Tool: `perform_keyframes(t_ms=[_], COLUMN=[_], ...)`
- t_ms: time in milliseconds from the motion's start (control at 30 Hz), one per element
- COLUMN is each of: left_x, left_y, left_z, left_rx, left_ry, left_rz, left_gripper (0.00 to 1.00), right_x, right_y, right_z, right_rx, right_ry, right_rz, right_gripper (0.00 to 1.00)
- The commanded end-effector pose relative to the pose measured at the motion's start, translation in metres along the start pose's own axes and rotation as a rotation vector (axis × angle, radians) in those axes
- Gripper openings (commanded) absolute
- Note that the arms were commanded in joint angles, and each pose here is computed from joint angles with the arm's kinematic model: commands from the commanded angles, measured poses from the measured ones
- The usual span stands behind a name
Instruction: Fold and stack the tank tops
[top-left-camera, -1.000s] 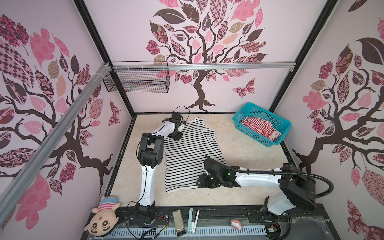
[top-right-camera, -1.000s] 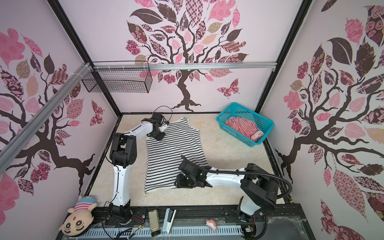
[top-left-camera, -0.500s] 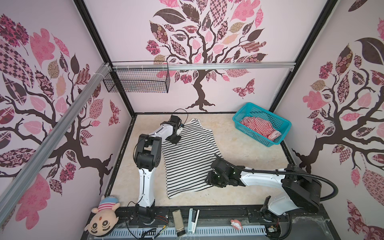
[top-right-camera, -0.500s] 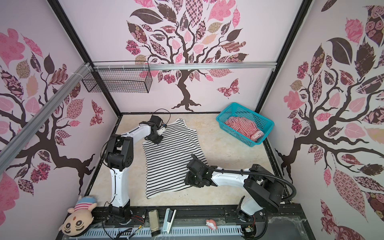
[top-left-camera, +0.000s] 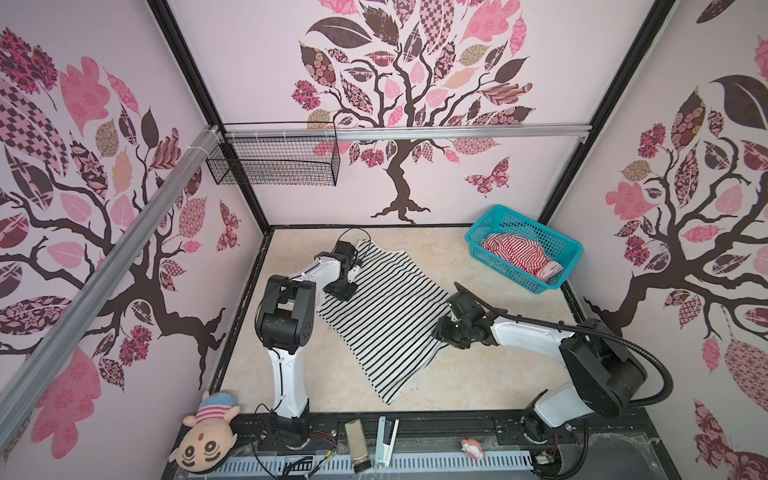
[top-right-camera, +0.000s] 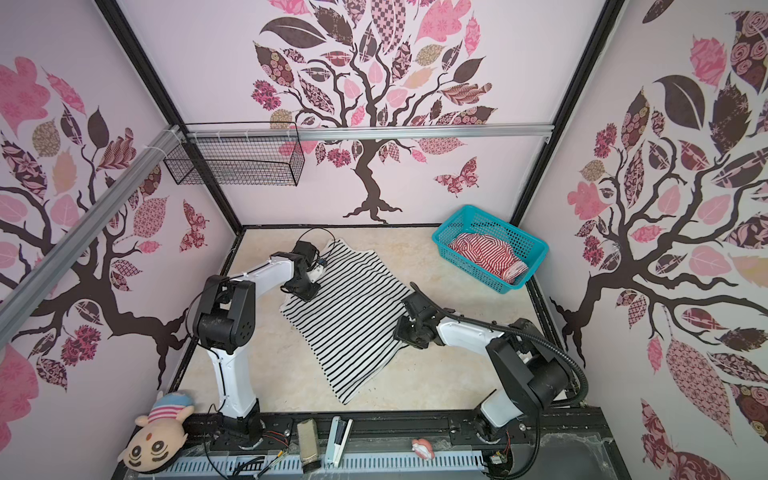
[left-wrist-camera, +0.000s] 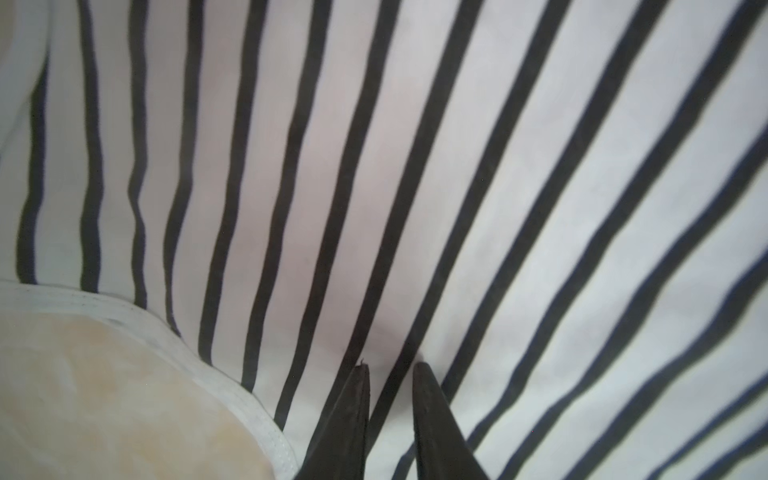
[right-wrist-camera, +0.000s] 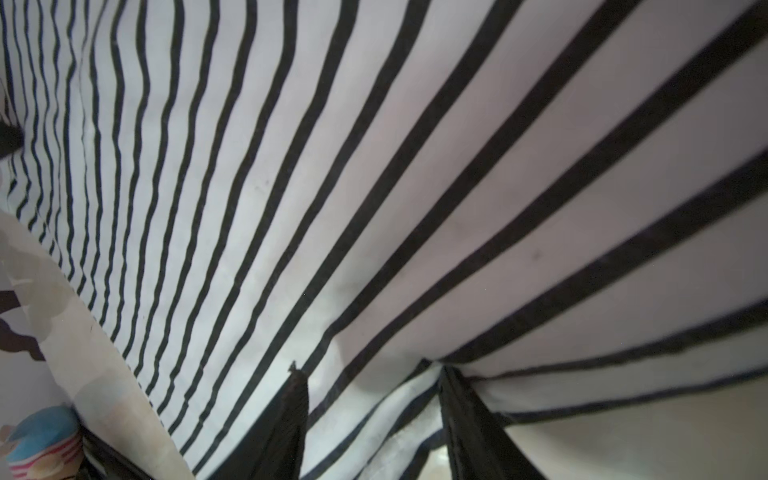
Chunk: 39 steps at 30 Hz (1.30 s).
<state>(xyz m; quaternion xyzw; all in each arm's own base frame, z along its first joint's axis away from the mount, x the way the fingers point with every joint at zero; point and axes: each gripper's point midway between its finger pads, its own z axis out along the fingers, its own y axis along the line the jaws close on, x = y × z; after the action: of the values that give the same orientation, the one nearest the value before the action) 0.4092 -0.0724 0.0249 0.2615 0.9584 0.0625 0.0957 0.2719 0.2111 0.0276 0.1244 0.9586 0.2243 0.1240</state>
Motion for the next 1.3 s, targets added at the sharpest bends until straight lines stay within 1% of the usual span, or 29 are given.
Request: perform_keyframes(t_ms=[0,133,233,300,367,467,533,600,767,833,900,967,1067,1267], left_x=[0.023,0.05,0.062,0.055,0.037,-0.005,-0.033,-0.064,-0.135,-0.155,-0.171,-0.182,-0.192,-0.185], left_y=[-0.015,-0.037,-0.044,-0.039,-0.028,-0.01,0.0,0.013,0.035,0.042,0.046,0.048,0.052,0.052], left_z=[-0.013,-0.021,-0.037,-0.055,-0.074,-0.093,-0.095,-0.089,-0.067,-0.054,-0.038,-0.026,-0.009,0.017], left_rx=[0.066,0.124,0.128,0.109,0.072,0.021,0.004,-0.003,0.044,0.036,0.035,0.043,0.019,-0.006], left_ry=[0.017,0.048,0.032,-0.023,-0.095,-0.22,-0.256,-0.27,-0.301,-0.297,-0.282,-0.283,-0.295,-0.261], left_rz=[-0.026,-0.012,0.002,-0.006,-0.012,-0.031,-0.037,-0.056,-0.087,-0.085,-0.08,-0.083,-0.075,-0.048], left_gripper=[0.24,0.24,0.24,0.24,0.25,0.26,0.27,0.27,0.27,0.27,0.27,0.27,0.27,0.29], right_x=[-0.004,-0.044,-0.076,-0.088,-0.087,-0.067,-0.048,-0.03,0.003,0.015,0.026,0.038,0.059,0.083], right_y=[-0.041,-0.037,-0.018,0.001,0.016,0.038,0.055,0.068,0.079,0.084,0.082,0.082,0.085,0.074], right_z=[0.012,0.02,0.005,-0.014,-0.028,-0.034,-0.031,-0.022,-0.005,-0.002,0.001,0.006,0.013,0.025], right_rx=[0.165,0.213,0.239,0.194,0.145,0.085,0.052,0.028,-0.022,-0.04,-0.029,-0.049,-0.071,-0.059], right_ry=[0.075,0.05,-0.004,-0.053,-0.077,-0.07,-0.051,-0.029,0.022,0.035,0.046,0.068,0.108,0.145], right_rz=[-0.051,-0.087,-0.139,-0.159,-0.158,-0.177,-0.202,-0.212,-0.187,-0.192,-0.191,-0.186,-0.192,-0.18], right_gripper=[0.55,0.55,0.56,0.58,0.59,0.59,0.59,0.59,0.59,0.59,0.59,0.59,0.59,0.59])
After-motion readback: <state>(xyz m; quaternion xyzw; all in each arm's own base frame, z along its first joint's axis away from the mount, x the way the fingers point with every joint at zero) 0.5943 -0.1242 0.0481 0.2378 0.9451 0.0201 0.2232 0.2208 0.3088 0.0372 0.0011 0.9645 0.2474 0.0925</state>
